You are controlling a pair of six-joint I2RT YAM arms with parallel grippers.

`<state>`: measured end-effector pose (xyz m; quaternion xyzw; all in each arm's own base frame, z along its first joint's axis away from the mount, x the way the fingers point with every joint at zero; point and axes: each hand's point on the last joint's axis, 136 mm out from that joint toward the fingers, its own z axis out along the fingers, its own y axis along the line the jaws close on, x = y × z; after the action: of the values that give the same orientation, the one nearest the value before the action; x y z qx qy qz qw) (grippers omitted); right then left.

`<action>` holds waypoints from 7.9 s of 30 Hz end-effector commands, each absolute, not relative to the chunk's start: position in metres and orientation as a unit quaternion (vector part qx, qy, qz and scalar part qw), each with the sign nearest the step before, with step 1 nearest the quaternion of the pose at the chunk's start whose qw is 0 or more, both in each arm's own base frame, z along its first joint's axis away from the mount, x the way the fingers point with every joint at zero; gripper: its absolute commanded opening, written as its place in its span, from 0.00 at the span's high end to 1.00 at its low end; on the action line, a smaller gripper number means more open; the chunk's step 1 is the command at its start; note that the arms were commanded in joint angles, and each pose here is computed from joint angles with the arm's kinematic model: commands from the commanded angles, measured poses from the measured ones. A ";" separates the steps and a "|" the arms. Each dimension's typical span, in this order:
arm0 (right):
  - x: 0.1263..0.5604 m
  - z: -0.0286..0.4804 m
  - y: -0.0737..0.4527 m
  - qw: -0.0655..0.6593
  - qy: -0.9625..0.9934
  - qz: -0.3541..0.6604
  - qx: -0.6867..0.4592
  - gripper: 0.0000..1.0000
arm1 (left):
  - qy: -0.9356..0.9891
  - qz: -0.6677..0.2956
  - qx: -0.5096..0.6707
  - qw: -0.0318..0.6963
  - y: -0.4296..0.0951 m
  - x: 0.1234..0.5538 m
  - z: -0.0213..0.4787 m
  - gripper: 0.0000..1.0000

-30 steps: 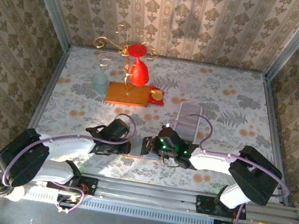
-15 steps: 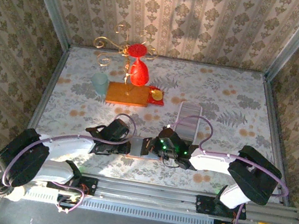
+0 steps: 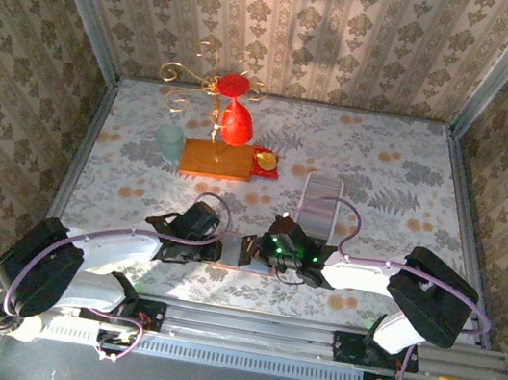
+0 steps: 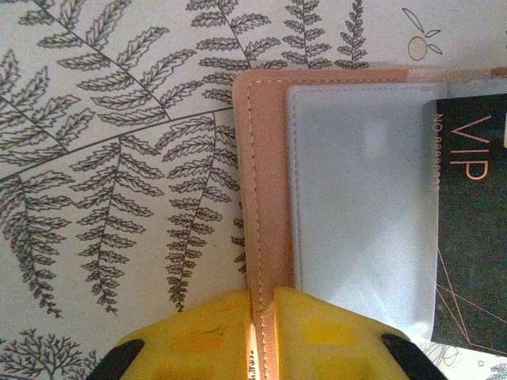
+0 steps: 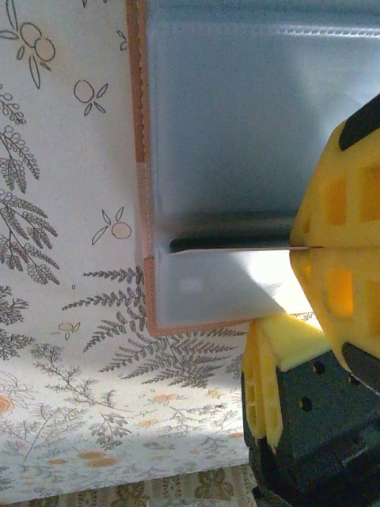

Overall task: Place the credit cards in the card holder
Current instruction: Insert the credit card into the card slot, then flip over the card slot in the card holder, then pick up the credit card from the storage box.

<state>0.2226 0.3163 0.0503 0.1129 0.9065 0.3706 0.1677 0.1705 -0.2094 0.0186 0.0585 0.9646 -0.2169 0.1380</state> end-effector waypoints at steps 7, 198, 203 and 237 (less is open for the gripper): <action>0.224 0.044 0.322 0.169 0.900 0.383 0.123 1.00 | 0.969 -0.207 0.059 0.120 -0.207 0.162 0.009 0.84; 0.259 0.137 0.170 0.336 0.674 -0.081 -0.652 0.37 | 0.926 -0.258 0.018 0.274 -0.184 0.178 0.099 0.51; 0.276 0.122 0.167 0.331 0.647 -0.120 -0.676 0.34 | 0.925 -0.262 0.029 0.274 -0.183 0.174 0.098 0.50; 0.277 0.057 0.171 0.245 0.631 -0.133 -0.724 0.49 | 0.928 -0.265 0.015 0.261 -0.178 0.167 0.083 0.53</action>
<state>0.2825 0.1805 0.0601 -0.7157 0.6351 -0.1185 0.2655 0.1673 -0.1776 0.0853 0.0173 0.9284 -0.2612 0.2638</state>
